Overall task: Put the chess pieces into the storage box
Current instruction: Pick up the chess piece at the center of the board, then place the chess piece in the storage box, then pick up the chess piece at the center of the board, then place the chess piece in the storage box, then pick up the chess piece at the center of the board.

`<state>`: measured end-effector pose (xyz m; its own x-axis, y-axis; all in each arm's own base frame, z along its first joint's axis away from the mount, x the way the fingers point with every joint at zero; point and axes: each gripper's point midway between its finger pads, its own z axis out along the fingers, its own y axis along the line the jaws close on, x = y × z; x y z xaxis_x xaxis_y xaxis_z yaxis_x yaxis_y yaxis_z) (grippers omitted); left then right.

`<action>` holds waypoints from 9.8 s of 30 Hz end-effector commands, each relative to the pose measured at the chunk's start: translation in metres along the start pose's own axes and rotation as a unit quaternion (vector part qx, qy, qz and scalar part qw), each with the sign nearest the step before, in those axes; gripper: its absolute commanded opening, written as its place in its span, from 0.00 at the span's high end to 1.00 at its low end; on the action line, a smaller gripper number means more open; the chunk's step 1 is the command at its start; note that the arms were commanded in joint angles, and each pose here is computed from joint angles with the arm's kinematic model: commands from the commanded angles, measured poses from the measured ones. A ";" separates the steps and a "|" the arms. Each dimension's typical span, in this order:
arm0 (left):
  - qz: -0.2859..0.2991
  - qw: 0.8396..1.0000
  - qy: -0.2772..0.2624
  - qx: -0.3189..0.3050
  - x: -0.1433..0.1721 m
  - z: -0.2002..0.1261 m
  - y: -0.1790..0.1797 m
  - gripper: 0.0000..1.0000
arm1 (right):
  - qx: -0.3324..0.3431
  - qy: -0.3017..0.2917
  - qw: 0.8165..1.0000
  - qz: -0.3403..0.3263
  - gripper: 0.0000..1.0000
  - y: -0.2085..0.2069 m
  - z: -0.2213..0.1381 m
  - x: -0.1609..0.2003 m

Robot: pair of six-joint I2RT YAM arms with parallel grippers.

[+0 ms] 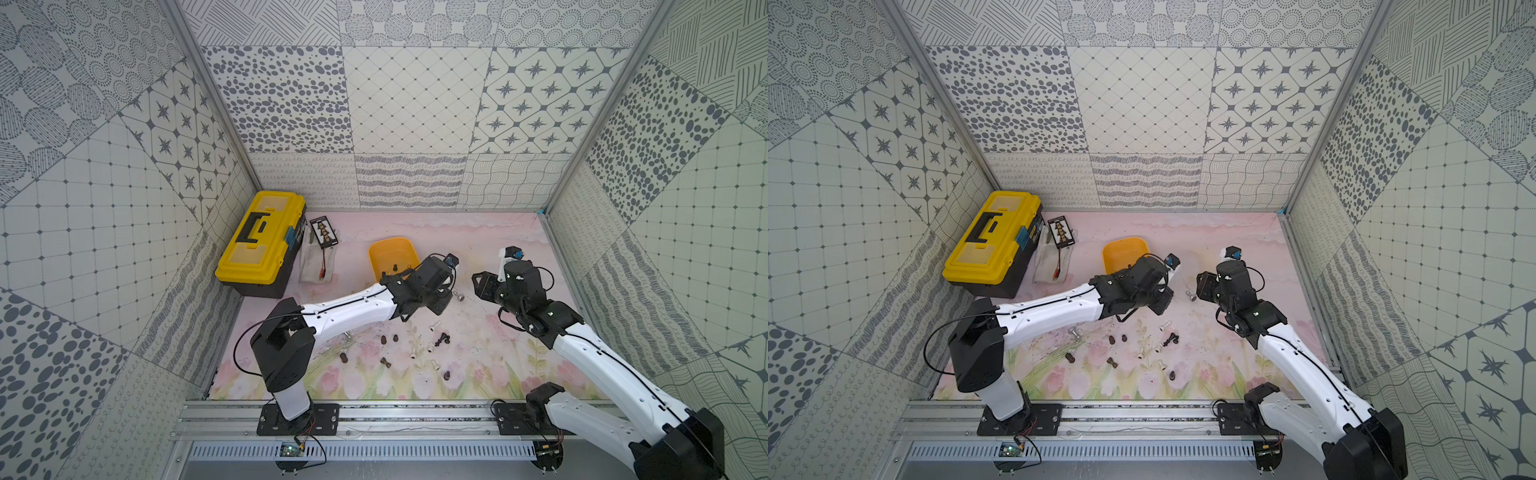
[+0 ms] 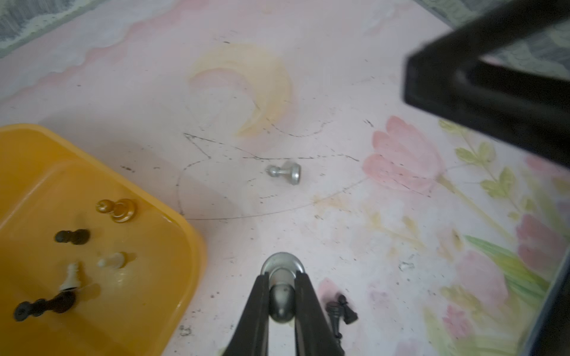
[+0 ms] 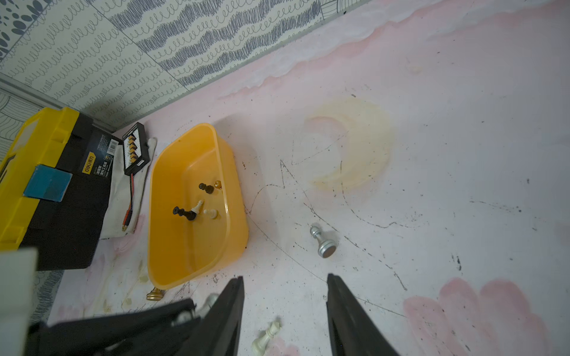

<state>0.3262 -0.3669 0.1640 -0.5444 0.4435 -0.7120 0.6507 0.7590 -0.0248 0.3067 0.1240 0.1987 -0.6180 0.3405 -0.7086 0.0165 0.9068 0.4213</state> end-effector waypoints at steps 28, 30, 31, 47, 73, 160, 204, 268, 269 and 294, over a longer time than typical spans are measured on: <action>-0.124 0.976 0.120 -0.130 0.046 0.066 0.165 1.00 | -0.025 0.057 0.998 0.008 0.49 -0.003 0.021 0.021; -0.126 0.976 0.125 -0.129 0.049 0.071 0.167 1.00 | -0.025 0.059 0.998 0.008 0.49 -0.002 0.023 0.021; -0.127 0.976 0.125 -0.128 0.051 0.074 0.168 1.00 | -0.026 0.060 0.998 0.007 0.49 -0.001 0.024 0.020; -0.132 0.979 0.106 -0.117 0.035 0.074 0.166 0.70 | -0.014 0.095 0.995 -0.033 0.46 0.002 0.045 0.022; -0.204 0.978 0.023 -0.048 0.042 -0.056 0.120 0.55 | 0.073 0.296 0.946 -0.112 0.55 -0.040 0.128 0.090; -0.207 0.960 -0.080 0.173 -0.031 -0.087 0.004 0.80 | -0.348 0.101 0.926 -0.111 0.84 0.134 -0.011 0.054; -0.268 0.960 -0.029 -0.070 -0.019 0.002 0.191 1.00 | -0.261 0.072 0.956 -0.112 0.15 0.114 0.013 0.041; -0.224 0.972 -0.009 -0.074 0.034 -0.086 0.123 0.64 | -0.015 0.369 0.912 -0.180 0.52 0.020 -0.078 0.258; -0.226 0.971 -0.010 -0.071 0.034 -0.085 0.122 0.64 | -0.012 0.366 0.912 -0.182 0.53 0.021 -0.075 0.258; -0.233 0.970 -0.002 -0.066 0.043 -0.074 0.120 0.64 | 0.032 0.359 0.912 -0.196 0.70 0.018 -0.032 0.271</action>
<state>0.3383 -0.2142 0.1780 -0.7677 0.0448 -0.6392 0.2513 0.9387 -0.2360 0.1073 0.2204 0.0314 -0.9465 -0.2468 -0.2080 -0.2827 0.9449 0.1650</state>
